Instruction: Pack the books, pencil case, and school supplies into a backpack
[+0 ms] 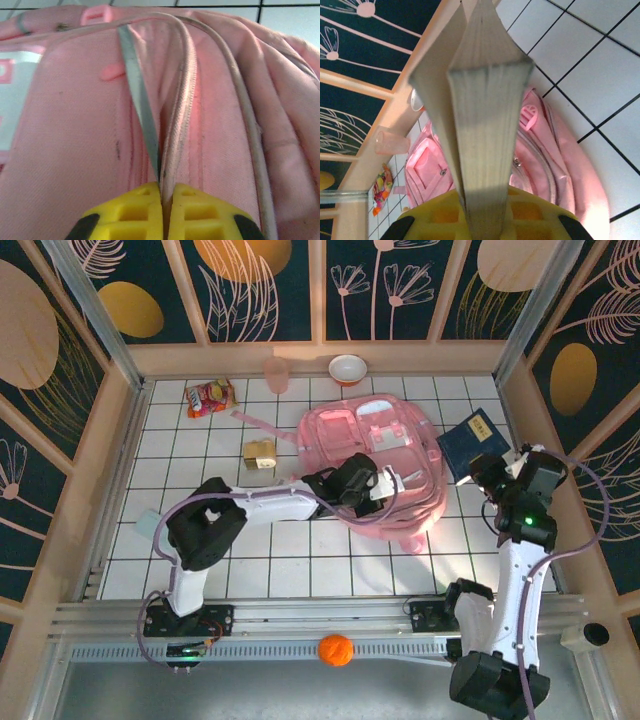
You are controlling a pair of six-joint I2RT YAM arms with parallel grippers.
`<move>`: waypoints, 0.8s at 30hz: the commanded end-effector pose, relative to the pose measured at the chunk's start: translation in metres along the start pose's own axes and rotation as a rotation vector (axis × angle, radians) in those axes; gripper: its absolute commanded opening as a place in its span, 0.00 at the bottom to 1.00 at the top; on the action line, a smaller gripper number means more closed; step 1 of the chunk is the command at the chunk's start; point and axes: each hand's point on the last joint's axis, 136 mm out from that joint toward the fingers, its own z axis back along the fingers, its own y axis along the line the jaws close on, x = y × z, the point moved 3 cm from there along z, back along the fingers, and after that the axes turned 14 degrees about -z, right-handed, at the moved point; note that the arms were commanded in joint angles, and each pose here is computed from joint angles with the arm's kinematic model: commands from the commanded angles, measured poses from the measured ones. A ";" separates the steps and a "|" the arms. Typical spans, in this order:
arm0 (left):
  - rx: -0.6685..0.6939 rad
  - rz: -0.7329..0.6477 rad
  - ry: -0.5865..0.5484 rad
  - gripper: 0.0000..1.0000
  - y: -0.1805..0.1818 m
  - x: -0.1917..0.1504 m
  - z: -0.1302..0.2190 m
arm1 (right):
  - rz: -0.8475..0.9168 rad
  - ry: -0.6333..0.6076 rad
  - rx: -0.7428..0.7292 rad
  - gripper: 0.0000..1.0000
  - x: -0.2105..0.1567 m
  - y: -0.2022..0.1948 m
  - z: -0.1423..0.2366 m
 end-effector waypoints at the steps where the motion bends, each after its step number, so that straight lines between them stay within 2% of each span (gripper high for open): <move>1: 0.140 0.107 -0.117 0.00 0.041 0.042 0.038 | 0.003 -0.102 0.023 0.00 0.010 0.021 0.033; 7: 0.132 0.331 -0.213 0.00 0.058 0.061 0.065 | -0.146 -0.110 -0.015 0.00 -0.001 0.019 0.061; 11: 0.199 0.461 -0.234 0.00 0.076 0.063 0.078 | -0.199 -0.180 -0.068 0.00 -0.005 0.009 0.085; 13: 0.224 0.522 -0.257 0.00 0.087 0.064 0.084 | -0.219 -0.159 -0.096 0.00 -0.012 0.004 0.089; 16: 0.252 0.564 -0.293 0.00 0.101 0.071 0.093 | -0.241 -0.118 -0.154 0.00 -0.023 -0.008 0.091; 19: 0.270 0.594 -0.302 0.00 0.113 0.078 0.096 | -0.238 -0.160 -0.224 0.00 -0.027 -0.022 0.103; 24: 0.279 0.612 -0.336 0.00 0.128 0.087 0.101 | -0.260 -0.027 -0.158 0.00 -0.047 -0.020 0.092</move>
